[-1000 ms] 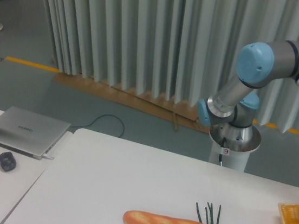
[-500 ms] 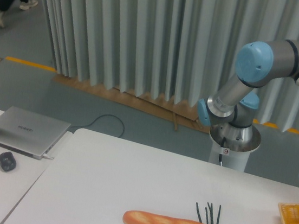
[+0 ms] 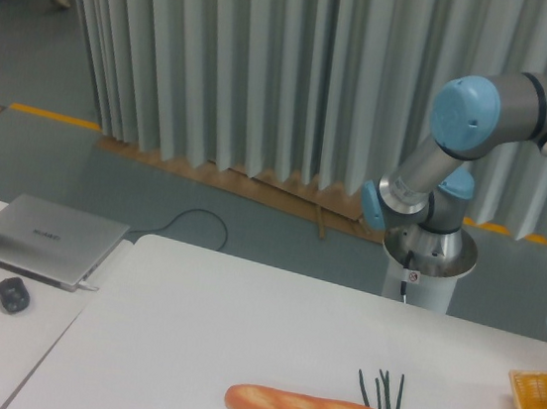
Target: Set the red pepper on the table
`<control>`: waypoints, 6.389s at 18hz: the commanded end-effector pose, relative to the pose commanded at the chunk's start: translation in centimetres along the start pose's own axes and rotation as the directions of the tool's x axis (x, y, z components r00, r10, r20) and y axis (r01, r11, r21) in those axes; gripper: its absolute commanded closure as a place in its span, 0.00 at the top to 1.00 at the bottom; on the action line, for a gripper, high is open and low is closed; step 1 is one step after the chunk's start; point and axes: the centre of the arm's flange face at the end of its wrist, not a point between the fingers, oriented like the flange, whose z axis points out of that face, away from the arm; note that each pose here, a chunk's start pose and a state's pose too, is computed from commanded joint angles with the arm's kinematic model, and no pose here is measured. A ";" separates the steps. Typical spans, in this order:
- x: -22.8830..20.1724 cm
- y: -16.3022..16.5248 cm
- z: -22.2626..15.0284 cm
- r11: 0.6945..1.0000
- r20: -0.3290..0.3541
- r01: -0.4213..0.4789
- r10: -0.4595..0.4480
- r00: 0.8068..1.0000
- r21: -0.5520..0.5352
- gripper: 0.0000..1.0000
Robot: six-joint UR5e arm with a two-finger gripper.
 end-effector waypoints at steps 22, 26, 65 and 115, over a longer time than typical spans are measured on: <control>3.8 -11.6 -7.3 0.995 0.035 0.076 -0.079 0.996 0.070 0.51; 5.7 -15.0 -8.7 0.993 -0.001 0.091 -0.092 0.996 0.075 0.51; 26.6 -42.4 -10.8 0.994 -0.064 0.082 -0.086 0.994 -0.074 0.52; 19.1 -27.9 -15.9 0.995 -0.060 0.006 -0.012 0.998 -0.097 1.00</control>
